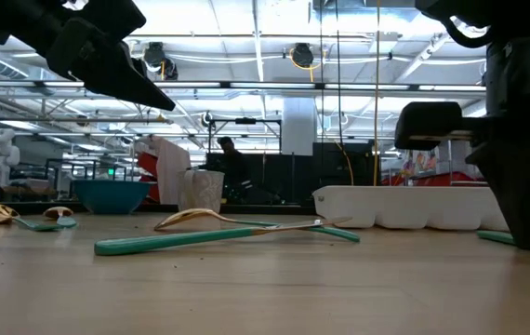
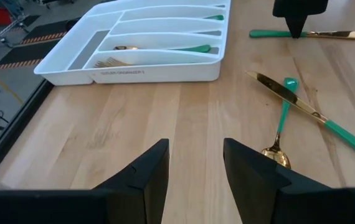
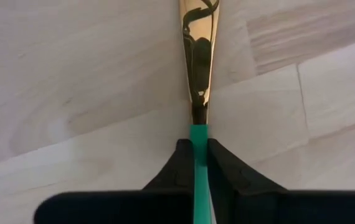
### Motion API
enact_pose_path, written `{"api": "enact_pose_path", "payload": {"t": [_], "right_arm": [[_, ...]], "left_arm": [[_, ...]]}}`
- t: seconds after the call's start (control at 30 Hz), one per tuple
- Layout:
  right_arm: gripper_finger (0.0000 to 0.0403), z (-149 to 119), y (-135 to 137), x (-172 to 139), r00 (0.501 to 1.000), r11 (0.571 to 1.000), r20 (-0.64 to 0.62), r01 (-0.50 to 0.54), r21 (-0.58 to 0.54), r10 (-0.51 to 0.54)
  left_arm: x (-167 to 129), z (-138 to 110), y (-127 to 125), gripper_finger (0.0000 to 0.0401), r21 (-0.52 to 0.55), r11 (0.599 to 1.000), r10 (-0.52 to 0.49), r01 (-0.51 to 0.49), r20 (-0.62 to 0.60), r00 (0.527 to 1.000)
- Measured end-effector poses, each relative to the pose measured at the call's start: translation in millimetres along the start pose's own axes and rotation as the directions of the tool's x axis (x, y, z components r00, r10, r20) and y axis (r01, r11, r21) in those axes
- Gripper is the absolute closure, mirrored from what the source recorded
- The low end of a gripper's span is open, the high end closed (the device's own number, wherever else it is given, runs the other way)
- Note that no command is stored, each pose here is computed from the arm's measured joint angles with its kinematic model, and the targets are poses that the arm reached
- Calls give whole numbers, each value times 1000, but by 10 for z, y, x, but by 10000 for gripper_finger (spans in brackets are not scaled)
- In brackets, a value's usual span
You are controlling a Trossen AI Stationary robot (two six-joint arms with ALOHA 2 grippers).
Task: Sort silverware
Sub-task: Put the green knife into the white silverware organizer
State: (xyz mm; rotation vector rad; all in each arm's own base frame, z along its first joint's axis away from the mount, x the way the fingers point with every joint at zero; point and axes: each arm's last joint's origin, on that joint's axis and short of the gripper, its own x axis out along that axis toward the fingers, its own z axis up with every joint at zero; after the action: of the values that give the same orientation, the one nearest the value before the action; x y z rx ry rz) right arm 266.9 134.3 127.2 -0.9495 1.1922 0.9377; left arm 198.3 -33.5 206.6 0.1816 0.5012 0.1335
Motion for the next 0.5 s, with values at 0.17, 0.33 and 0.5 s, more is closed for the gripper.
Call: {"api": "enact_pose_path", "payload": {"t": [0.17,0.33,0.5], "right_arm": [[400,5,2,-3,1000,996,-2,7,87,-7],[401,28,-21,-67,1000,985,1,19,170,-20],[402,104,-118,-216,997,967,12,70,245,-75]], "left_arm": [[0,0,0,241,0,1000,0,0,0,1000],[0,0,0,241,0,1000,0,0,0,1000],[0,-1,0,241,1,1000,0,0,-1,1000]]}}
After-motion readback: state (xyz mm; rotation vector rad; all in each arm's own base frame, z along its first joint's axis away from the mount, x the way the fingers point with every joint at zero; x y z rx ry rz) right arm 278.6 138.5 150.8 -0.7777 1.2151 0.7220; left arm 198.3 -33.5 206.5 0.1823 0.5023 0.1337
